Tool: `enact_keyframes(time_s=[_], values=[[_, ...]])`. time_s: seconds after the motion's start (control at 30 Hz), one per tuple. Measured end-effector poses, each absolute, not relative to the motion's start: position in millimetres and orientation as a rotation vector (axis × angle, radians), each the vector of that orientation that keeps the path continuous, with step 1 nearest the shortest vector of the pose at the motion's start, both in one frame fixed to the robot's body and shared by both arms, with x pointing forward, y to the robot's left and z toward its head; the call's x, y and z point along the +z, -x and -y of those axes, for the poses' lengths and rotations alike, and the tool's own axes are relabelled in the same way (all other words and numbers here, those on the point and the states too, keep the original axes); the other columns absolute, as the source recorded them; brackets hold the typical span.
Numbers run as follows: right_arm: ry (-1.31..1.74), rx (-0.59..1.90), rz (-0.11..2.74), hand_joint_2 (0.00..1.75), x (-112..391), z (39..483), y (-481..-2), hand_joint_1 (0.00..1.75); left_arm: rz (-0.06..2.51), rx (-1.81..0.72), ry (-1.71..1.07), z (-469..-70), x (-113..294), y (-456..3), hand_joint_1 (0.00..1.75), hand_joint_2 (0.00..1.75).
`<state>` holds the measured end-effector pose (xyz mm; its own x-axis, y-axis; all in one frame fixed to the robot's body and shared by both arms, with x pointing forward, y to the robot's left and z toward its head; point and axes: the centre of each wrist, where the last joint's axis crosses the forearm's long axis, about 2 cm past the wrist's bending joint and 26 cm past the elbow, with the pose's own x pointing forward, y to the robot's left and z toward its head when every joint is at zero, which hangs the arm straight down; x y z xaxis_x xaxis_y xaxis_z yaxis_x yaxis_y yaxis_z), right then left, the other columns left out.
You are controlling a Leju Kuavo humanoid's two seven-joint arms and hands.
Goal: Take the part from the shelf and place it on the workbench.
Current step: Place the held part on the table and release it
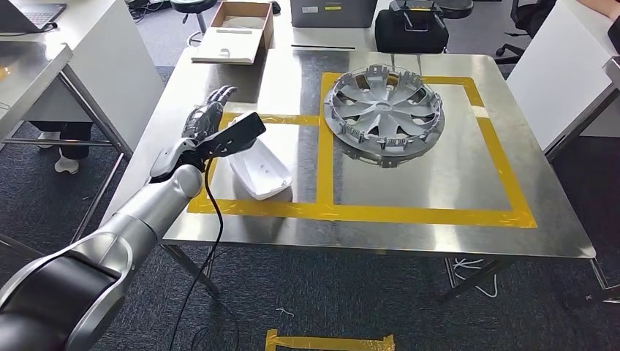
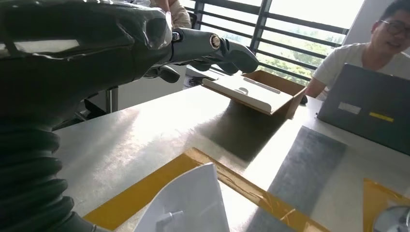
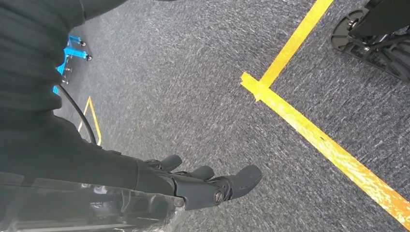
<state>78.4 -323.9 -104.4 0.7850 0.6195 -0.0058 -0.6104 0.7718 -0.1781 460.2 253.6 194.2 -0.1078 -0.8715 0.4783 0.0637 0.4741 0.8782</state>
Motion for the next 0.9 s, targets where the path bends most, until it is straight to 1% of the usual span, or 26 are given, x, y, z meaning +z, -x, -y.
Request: enact_keyframes(time_s=[0.1, 0.27, 0.37, 0.5, 0.8, 0.9], values=[[0.164, 0.653, 0.048, 1.75, -105.1, 322.0, -75.7, 0.0, 1.438, -0.832, -0.832, -276.5, 201.2, -464.0, 0.0, 0.0], [0.126, 0.651, 0.026, 1.75, -107.3, 315.5, -65.9, 0.0, 1.399, -0.659, -0.99, -338.4, 216.0, -466.0, 0.0, 0.0], [0.117, 0.655, 0.019, 1.75, -107.9, 312.4, -63.2, 0.0, 1.393, -0.602, -1.033, -365.0, 223.4, -464.3, 0.0, 0.0], [0.113, 0.656, 0.019, 1.75, -108.0, 310.4, -63.6, 0.0, 1.39, -0.577, -1.055, -377.5, 225.7, -462.0, 0.0, 0.0], [0.105, 0.659, 0.016, 1.75, -108.2, 308.2, -63.1, 0.0, 1.385, -0.55, -1.072, -383.4, 225.8, -460.0, 0.0, 0.0], [0.088, 0.663, 0.016, 1.75, -108.2, 307.5, -63.2, 0.0, 1.373, -0.482, -1.098, -399.1, 226.4, -456.0, 0.0, 0.0]])
